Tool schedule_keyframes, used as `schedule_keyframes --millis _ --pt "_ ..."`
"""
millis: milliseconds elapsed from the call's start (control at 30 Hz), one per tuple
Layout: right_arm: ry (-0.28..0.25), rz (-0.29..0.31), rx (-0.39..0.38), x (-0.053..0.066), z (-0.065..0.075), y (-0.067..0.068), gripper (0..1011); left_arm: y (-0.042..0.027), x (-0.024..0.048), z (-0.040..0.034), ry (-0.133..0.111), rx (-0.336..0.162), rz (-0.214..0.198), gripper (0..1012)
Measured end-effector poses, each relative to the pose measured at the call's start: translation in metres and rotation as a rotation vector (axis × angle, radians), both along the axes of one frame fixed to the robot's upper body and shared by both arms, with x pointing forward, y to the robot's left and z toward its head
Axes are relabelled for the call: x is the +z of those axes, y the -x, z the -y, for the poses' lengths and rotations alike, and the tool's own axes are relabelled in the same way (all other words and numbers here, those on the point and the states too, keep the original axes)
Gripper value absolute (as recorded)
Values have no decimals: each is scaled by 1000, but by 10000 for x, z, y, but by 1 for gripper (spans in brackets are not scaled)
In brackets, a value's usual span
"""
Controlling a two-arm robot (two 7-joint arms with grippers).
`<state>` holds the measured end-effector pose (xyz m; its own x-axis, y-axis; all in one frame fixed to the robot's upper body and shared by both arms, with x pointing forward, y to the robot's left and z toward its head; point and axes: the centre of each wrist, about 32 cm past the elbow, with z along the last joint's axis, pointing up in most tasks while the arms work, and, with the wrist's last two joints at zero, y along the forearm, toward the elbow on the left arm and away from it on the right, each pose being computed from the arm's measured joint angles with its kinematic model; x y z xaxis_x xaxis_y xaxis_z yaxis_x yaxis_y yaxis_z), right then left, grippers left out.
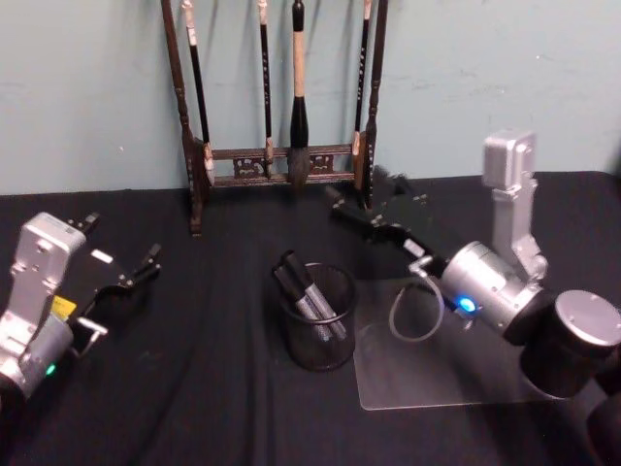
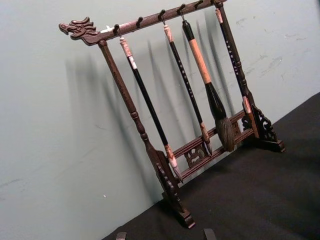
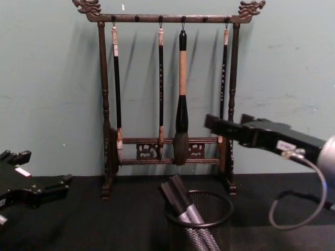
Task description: Pick up the water-based marker from the table and place it into the pen holder.
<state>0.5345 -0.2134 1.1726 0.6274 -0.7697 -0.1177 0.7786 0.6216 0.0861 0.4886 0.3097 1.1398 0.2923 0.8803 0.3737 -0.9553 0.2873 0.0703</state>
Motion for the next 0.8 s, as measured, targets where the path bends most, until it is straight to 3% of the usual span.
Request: schedule_keyframes --millis 200,467,800 --pt "29 8 -81 26 222 22 1002 0 0 0 0 0 0 1001" --pt "66 -13 -147 -43 410 81 1002 0 0 0 0 0 0 1001" --pt "140 -68 -199 -272 531 203 1002 0 0 0 0 0 0 1001"
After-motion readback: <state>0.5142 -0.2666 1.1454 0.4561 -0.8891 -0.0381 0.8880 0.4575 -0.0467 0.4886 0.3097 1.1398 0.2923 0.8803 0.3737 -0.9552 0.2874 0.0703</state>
